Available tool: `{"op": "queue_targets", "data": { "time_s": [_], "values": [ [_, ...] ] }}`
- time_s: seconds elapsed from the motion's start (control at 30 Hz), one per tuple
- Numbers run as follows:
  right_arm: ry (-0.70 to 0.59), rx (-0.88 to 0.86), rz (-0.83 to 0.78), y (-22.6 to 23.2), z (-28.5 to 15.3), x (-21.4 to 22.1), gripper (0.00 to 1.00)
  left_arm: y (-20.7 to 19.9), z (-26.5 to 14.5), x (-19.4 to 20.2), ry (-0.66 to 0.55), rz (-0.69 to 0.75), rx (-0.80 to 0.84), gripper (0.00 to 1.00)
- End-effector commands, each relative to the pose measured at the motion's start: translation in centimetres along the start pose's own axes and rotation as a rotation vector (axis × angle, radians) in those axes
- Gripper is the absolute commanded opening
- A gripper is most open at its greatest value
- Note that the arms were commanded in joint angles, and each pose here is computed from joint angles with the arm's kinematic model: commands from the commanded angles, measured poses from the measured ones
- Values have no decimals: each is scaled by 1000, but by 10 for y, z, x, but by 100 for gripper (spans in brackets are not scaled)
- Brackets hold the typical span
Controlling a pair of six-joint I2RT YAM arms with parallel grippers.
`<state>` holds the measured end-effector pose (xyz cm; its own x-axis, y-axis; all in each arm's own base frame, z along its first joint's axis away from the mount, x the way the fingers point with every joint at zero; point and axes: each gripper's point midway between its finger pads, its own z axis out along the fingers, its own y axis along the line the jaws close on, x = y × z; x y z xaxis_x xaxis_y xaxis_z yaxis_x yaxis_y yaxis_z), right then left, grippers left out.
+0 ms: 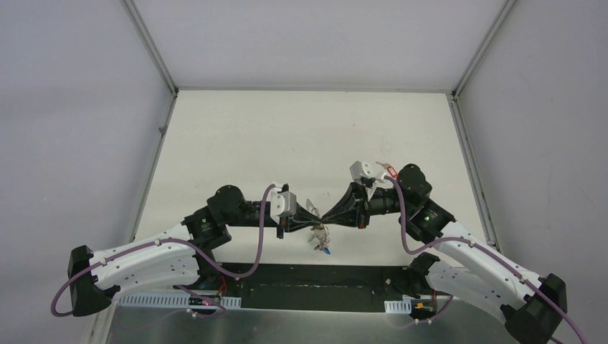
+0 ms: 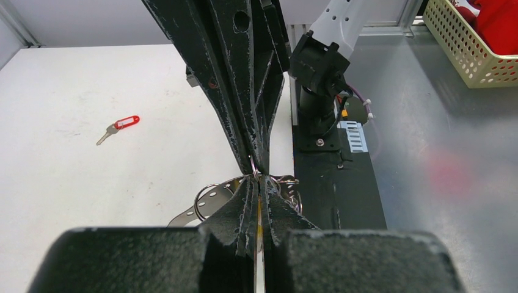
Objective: Put the keys on the keyring
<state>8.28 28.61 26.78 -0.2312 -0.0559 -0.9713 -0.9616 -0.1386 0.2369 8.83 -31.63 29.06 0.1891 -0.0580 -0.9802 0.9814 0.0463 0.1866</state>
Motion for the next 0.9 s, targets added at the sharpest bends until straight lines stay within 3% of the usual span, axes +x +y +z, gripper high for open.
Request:
{"op": "queue_targets", "data": {
  "time_s": [0.0,0.07,0.17,0.33,0.57,0.73,0.77,0.87],
  "values": [
    [-49,-22,-66,7,5,-25,8,5,3,-26,-86,39,-18,0],
    [-51,-26,-74,9,5,-25,14,7,4,-25,-79,32,-25,0],
    [-51,-27,-79,10,4,-25,14,8,4,-24,-74,29,-31,0],
    [-48,-27,-74,10,4,-23,0,8,6,-23,-69,25,-28,0],
    [-49,-4,-74,6,4,-21,0,7,4,-23,-64,20,-27,0],
    [-49,4,-94,8,0,-19,0,2,-3,-28,-65,13,-16,38],
    [-50,1,-98,9,0,-19,0,2,-5,-28,-65,11,-18,50],
    [-48,-2,-112,11,-2,-18,0,0,-12,-32,-75,15,-29,66]
  ]
}}
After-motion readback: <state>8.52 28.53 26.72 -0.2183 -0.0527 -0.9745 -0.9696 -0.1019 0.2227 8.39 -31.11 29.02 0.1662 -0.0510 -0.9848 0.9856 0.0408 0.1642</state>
